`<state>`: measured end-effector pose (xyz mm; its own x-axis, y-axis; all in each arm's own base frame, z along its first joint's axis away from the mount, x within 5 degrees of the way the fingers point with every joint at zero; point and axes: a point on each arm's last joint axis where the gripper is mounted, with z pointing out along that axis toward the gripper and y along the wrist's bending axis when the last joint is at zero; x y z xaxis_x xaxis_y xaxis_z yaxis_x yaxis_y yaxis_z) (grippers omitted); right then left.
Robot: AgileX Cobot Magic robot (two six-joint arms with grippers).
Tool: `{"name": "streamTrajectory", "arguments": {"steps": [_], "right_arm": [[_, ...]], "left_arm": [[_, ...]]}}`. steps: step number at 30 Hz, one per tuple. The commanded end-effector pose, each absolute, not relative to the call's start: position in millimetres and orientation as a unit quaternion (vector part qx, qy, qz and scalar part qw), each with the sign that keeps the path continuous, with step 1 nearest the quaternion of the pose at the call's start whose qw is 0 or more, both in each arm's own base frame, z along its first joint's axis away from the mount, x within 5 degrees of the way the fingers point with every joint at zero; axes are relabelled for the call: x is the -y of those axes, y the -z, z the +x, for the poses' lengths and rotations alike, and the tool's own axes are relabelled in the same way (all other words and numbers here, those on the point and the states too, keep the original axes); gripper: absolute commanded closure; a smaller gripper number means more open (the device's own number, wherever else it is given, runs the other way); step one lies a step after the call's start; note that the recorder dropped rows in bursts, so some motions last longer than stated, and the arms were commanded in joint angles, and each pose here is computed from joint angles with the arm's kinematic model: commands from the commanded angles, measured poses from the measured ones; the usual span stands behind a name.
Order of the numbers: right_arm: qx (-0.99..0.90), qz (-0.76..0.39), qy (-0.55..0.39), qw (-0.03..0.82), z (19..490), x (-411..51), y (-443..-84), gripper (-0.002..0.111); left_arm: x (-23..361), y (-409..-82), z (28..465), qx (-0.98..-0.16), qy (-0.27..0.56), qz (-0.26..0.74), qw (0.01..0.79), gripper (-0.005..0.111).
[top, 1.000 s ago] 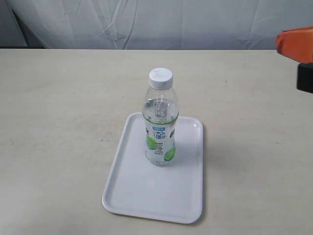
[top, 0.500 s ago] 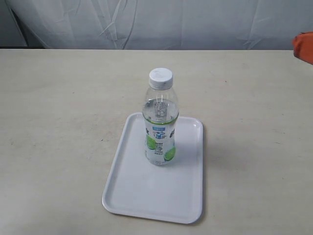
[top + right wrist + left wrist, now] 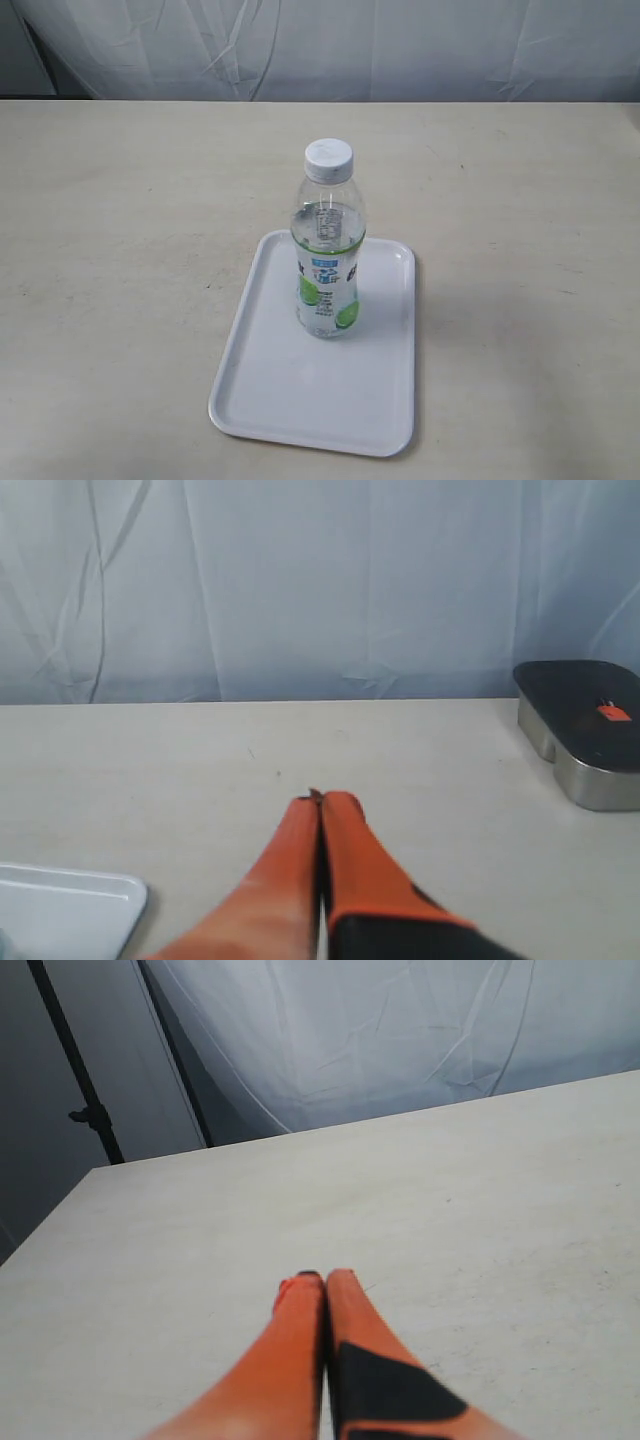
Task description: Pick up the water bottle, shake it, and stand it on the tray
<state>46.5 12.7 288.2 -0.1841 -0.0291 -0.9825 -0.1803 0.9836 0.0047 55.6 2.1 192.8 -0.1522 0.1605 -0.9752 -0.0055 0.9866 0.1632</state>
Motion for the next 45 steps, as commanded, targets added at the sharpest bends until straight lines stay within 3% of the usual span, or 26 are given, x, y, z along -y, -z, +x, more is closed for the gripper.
{"name": "streamTrajectory", "arguments": {"steps": [1,9,16,37,45], "right_arm": [[-0.772,-0.058,-0.049,0.631,46,-11,-269,0.108],[-0.785,-0.066,-0.018,0.616,46,-8,-231,0.108],[-0.777,-0.014,-0.009,0.630,45,0,-225,0.108],[-0.800,-0.016,-0.008,0.600,53,-1,-181,0.108],[-0.797,-0.016,-0.009,0.604,53,-1,-181,0.108]], "left_arm": [[-2,-192,55,-0.755,-0.061,0.049,0.651,0.106],[-2,-192,55,-0.755,-0.061,0.049,0.651,0.106],[-2,-192,55,-0.755,-0.061,0.049,0.651,0.106],[-2,-192,55,-0.755,-0.061,0.049,0.651,0.106],[-2,-192,55,-0.755,-0.062,0.050,0.651,0.106]]}}
